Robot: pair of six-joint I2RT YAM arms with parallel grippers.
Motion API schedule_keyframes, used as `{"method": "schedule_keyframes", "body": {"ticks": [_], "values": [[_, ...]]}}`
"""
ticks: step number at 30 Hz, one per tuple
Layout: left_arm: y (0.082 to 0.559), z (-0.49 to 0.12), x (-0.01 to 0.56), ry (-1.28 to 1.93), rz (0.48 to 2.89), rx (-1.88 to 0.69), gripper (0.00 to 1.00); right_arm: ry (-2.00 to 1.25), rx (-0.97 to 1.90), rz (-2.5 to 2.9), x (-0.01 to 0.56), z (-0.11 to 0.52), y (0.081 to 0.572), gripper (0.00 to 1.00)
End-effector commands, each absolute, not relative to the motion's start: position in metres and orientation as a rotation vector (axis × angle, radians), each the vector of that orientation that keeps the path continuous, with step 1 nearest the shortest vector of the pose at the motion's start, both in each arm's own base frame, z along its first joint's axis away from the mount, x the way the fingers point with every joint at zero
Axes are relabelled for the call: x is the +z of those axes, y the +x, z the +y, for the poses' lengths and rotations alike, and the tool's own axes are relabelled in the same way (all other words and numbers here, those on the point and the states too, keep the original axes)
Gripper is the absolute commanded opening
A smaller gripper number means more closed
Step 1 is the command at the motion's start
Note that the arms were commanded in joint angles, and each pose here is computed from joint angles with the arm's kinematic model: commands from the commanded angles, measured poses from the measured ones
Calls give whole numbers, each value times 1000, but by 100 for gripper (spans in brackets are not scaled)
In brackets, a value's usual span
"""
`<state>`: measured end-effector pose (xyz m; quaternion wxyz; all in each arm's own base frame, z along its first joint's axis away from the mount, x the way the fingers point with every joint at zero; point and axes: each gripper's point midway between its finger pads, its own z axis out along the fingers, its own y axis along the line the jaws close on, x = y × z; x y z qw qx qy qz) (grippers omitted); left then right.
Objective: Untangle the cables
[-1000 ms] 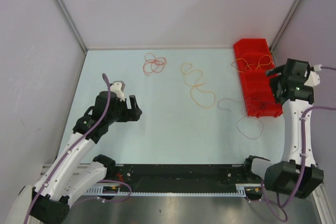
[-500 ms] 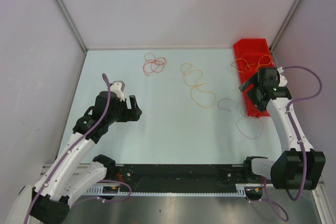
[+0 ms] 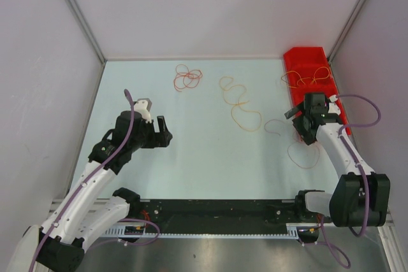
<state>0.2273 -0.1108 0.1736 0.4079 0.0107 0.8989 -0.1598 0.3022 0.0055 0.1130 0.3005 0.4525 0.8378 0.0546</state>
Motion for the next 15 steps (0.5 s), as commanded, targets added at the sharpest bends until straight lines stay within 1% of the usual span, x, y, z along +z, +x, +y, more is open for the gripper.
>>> {"method": "schedule_keyframes", "body": {"ticks": [1, 15], "values": [[230, -114, 180, 45, 2228, -421, 89, 1244, 117, 2141, 111, -2, 319, 100], [231, -115, 178, 45, 2238, -418, 89, 1216, 104, 2159, 110, -5, 316, 100]]}}
